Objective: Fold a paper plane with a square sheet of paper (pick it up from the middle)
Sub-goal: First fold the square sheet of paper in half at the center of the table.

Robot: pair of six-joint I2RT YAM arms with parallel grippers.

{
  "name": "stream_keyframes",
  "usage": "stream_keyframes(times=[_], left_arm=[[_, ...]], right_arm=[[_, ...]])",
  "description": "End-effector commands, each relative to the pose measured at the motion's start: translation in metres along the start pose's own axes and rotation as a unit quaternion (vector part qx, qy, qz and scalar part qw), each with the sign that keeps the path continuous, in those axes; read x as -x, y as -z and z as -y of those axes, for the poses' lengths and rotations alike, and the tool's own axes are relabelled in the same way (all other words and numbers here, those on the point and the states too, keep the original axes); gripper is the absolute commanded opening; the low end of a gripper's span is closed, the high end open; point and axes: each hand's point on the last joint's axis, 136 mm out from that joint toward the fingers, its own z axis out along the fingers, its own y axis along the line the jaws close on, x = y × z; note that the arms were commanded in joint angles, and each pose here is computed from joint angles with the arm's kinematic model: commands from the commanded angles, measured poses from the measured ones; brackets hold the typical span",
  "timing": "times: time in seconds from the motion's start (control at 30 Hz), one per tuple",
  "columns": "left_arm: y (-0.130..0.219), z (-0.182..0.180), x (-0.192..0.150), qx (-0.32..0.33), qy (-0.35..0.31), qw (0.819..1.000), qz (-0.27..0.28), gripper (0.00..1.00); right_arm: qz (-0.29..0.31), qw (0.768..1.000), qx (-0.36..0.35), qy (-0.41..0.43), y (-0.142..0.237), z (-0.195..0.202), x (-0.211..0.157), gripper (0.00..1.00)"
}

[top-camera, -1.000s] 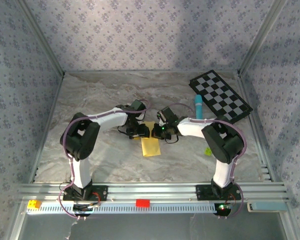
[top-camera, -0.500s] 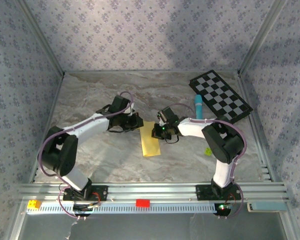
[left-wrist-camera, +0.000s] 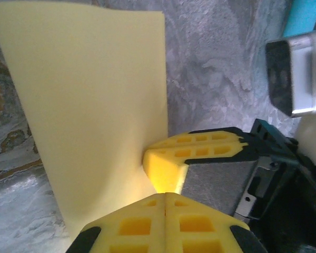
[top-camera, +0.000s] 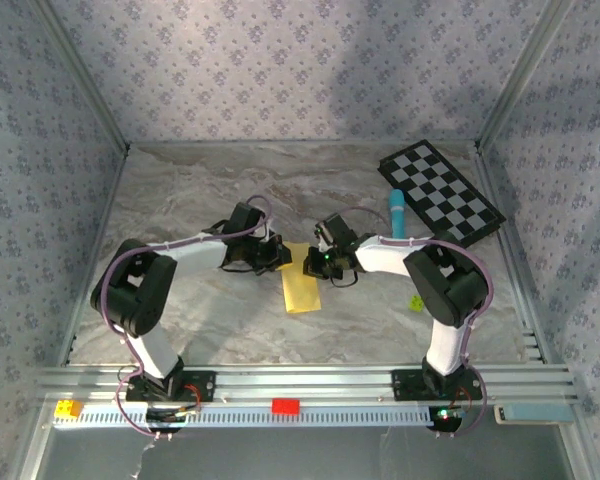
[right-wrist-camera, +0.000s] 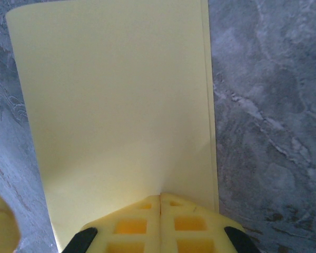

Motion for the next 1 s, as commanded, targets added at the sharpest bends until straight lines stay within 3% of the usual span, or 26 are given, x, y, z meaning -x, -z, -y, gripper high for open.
stream_keyframes(times=[0.0, 0.43, 0.77, 0.97], left_arm=[[-0.009, -0.012, -0.009, 0.008, -0.001, 1.0, -0.016, 0.02], [-0.017, -0.075, -0.027, 0.116, -0.005, 0.993, -0.032, 0.05], [0.006, -0.007, -0.015, 0.029, 0.0, 1.0, -0.001, 0.1], [-0.001, -0.001, -0.027, 0.005, 0.019, 1.0, -0.018, 0.1]], right_arm=[[-0.063, 0.992, -0.099, -0.035, -0.01, 0.06, -0.042, 0.01], [-0.065, 0.991, -0.109, -0.037, -0.008, 0.067, -0.049, 0.0], [-0.059, 0.991, -0.112, -0.038, -0.004, 0.068, -0.047, 0.0], [-0.06, 0.991, -0.113, -0.039, -0.005, 0.068, -0.048, 0.0]])
